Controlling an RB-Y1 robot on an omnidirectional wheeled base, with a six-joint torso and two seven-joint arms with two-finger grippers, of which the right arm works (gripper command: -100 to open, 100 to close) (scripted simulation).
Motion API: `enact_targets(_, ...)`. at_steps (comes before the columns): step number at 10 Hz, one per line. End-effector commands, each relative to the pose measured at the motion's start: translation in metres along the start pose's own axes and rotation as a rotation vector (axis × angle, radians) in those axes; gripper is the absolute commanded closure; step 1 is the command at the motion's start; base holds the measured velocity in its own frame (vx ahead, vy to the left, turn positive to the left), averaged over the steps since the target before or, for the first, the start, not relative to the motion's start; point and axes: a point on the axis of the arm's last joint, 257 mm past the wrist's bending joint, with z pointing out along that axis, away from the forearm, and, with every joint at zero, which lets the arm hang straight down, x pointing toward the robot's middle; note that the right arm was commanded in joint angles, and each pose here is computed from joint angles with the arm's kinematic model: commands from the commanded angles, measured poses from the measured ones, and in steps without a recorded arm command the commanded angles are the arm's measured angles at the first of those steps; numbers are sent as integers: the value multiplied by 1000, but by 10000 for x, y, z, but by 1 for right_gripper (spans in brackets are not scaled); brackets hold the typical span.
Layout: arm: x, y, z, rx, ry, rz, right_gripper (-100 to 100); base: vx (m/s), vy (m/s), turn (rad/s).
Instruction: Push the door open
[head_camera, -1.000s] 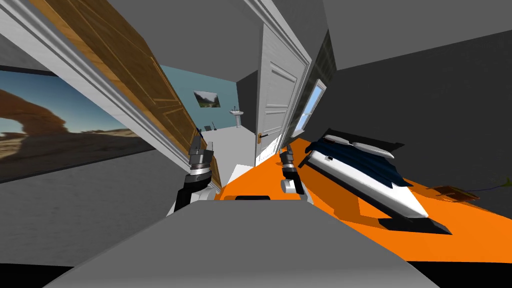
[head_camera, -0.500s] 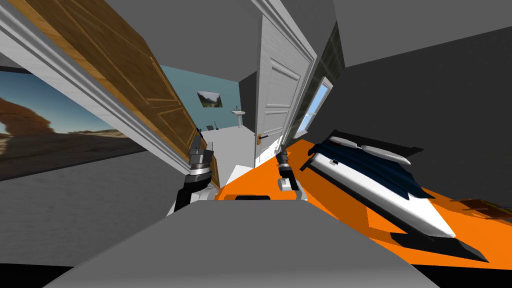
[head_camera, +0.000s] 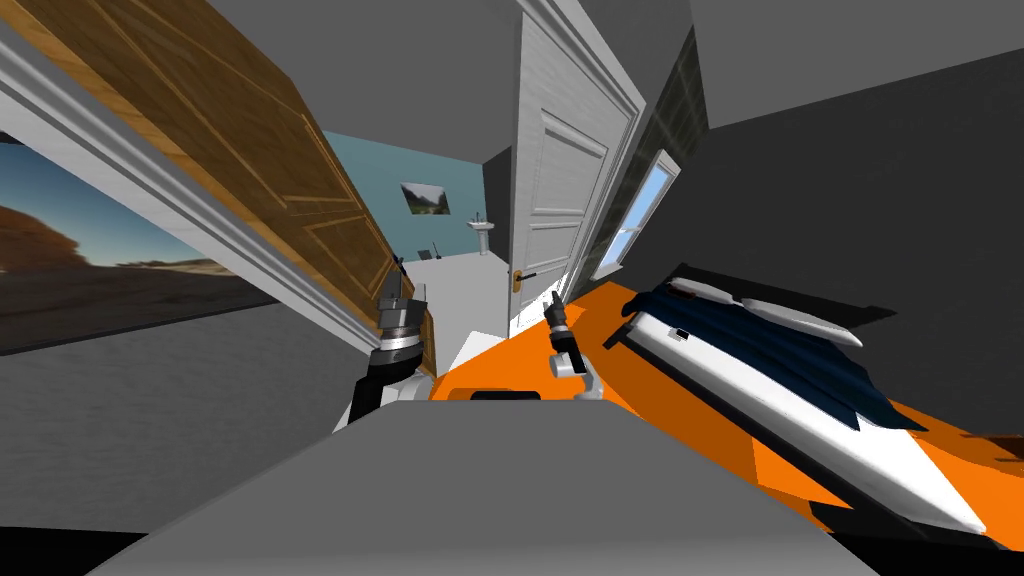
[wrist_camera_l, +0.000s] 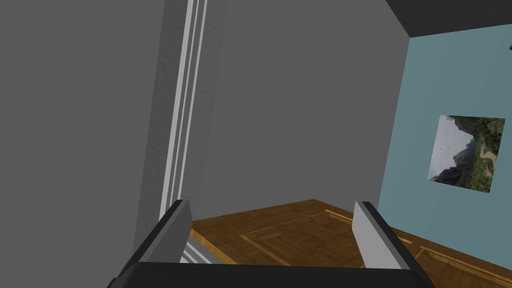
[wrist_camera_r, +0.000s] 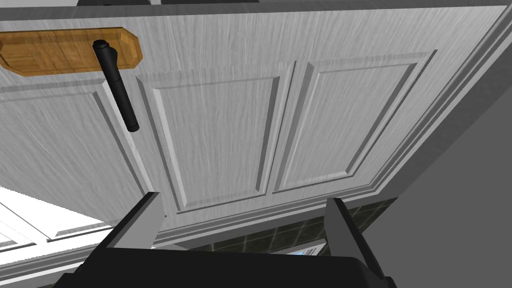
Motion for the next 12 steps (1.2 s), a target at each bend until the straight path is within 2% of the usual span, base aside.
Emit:
enact_targets(1,74,-128,32,24,15,2,-100,79,-101,66)
enact_targets(12,601,-884,194,171,116,1,-100,76,-113,79)
